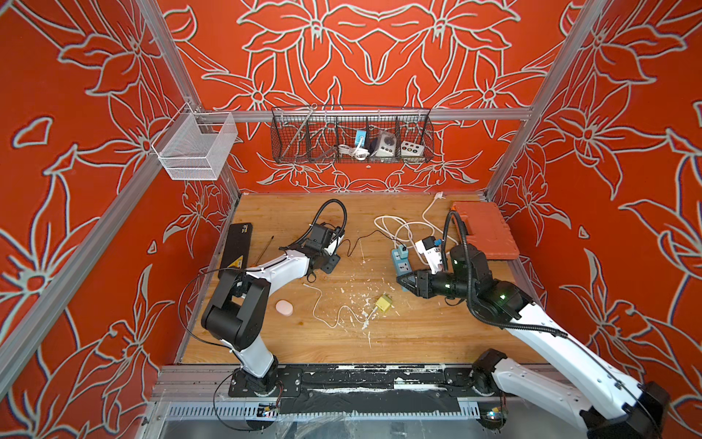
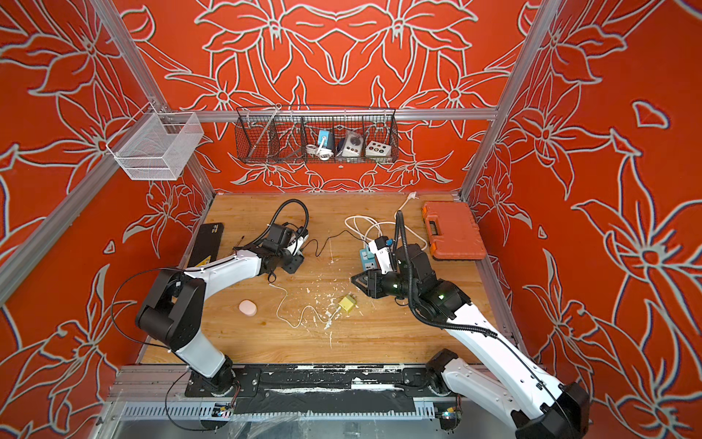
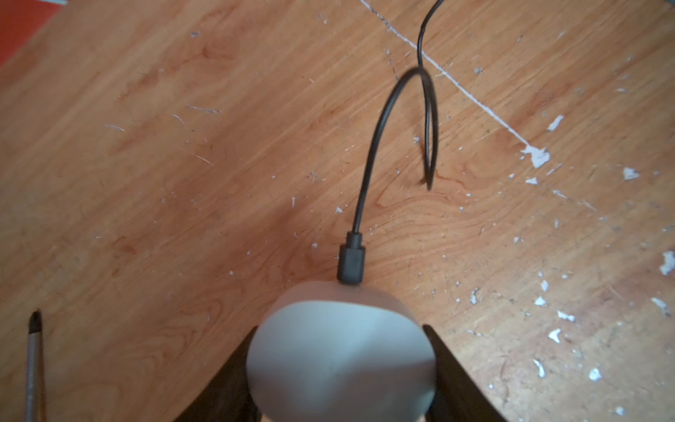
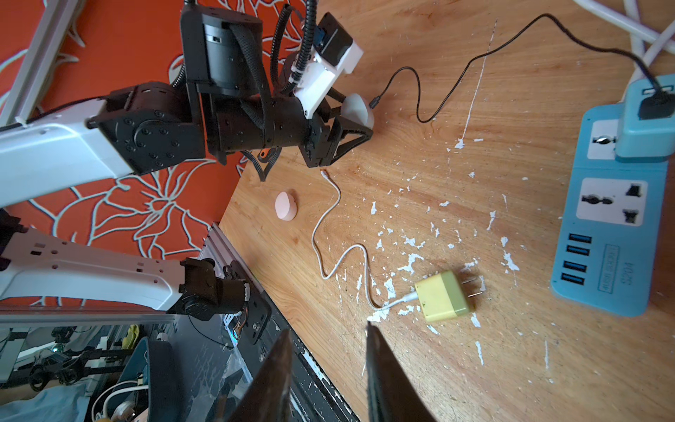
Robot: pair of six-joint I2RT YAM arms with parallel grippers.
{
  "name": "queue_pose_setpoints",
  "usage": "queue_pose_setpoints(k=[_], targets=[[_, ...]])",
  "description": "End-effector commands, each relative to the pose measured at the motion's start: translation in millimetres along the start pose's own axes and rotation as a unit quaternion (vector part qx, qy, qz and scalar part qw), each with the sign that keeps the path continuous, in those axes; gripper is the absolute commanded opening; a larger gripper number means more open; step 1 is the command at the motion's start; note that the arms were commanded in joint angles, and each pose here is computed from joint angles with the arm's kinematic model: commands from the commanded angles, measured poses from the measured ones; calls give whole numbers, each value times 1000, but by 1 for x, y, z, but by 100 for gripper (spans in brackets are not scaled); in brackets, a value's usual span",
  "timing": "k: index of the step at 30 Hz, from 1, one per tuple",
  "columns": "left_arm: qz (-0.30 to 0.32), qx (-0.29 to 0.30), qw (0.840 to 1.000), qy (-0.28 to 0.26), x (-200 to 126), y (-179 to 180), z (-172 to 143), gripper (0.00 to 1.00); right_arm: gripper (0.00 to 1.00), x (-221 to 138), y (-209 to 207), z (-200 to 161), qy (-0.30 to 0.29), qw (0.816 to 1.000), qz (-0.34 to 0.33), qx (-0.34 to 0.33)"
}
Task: Charge the bluetooth headset
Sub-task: Place the bluetooth headset at the center of the board, then pick up the plug from the center of the board.
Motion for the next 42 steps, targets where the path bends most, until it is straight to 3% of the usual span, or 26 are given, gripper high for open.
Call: queue_pose_setpoints(k=[1,6,12,19,20,21,27,34,39,42], targets=[[-3,-17,999,37,12,0,-9,17,34,1,-2,4,-12,1000,0,6],[2,-21,998,65,23,0,-18,22,34,2,-3,3,-12,1000,-1,10],[1,-24,996,84,28,-1,-22,37,34,4,-6,2,-13,1000,-4,16],[-3,-24,995,93,29,-2,-26,60,34,4,-6,2,-14,1000,-6,19],[-3,-23,995,93,29,-2,-27,76,34,4,-6,2,-13,1000,-6,19],[-4,-21,995,94,28,-3,-27,98,34,4,-6,1,-13,1000,-7,19],[2,-20,996,87,19,1,-22,99,34,1,-6,1,-15,1000,-8,18],[34,-42,998,39,-21,17,5,99,34,-2,-8,-2,-12,1000,-18,16],[43,-100,994,-11,-60,24,24,99,34,-6,-11,-5,-13,999,-31,13],[35,-177,982,-51,-87,28,35,99,34,-11,-13,-6,-16,999,-43,8]])
Point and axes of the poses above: each gripper's point midway between its finger pads, its own x axis out along the fingers, its own y axis along the line the jaws close on, z = x × y, the point moved 3 cm from there along -x, back along the fingers, and after that the axes turned 1 degree about -x, right-handed, at the moved point
